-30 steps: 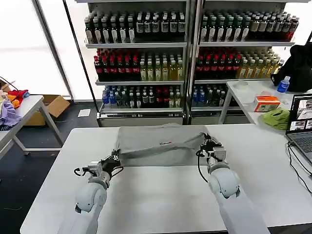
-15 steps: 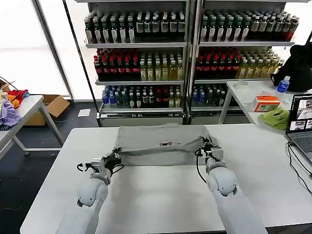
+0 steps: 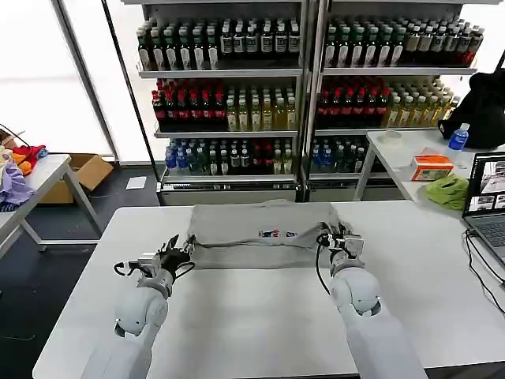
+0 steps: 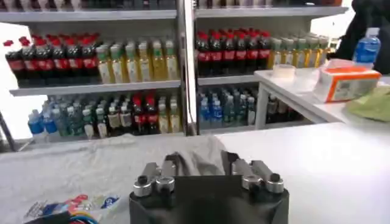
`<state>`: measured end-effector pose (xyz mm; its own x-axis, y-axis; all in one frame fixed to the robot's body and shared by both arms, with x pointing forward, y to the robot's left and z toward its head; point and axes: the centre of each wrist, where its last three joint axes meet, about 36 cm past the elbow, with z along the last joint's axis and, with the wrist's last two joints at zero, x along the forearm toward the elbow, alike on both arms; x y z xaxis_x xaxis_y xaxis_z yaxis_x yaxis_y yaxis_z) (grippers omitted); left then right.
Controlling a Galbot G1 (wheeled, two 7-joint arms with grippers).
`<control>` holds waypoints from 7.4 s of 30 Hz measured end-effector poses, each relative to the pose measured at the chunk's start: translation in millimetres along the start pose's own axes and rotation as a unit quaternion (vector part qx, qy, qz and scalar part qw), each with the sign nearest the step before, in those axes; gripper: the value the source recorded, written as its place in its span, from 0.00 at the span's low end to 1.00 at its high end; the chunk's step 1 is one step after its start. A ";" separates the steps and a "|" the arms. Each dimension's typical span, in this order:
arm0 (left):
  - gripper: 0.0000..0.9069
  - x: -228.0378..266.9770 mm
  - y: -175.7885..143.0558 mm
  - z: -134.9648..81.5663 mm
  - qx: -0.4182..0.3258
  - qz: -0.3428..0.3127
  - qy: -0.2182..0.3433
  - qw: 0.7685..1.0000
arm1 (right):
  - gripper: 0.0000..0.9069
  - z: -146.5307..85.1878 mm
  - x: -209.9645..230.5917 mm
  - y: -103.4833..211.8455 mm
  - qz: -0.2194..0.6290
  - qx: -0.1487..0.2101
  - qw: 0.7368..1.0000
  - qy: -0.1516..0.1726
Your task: Fold and organize the clothes.
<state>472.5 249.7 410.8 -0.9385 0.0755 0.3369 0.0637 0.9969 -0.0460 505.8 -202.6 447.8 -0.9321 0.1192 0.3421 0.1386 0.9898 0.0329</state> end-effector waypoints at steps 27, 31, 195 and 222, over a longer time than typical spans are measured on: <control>1.00 33.8 -3.6 -0.3 0.003 0.009 0.017 1.000 | 1.00 3.3 34.0 -14.6 0.025 -0.005 1.000 -0.004; 1.00 37.7 -5.9 6.7 0.001 0.006 0.027 1.000 | 1.00 21.1 42.3 -25.5 0.042 0.019 0.999 0.012; 1.00 66.3 26.0 -24.6 -0.030 0.087 -0.010 0.996 | 1.00 -35.1 -7.0 -78.3 -0.032 0.131 0.990 -0.036; 0.87 -45.3 42.1 -8.6 -0.053 0.065 0.104 0.991 | 1.00 -0.6 -128.9 -11.2 -0.063 0.115 0.989 0.074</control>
<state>520.6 288.5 401.6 -0.8308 0.1947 0.5215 0.2241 0.9746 -0.0069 624.6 -229.1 403.8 -0.8757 -0.0016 0.4828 -0.0702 0.9898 -0.1240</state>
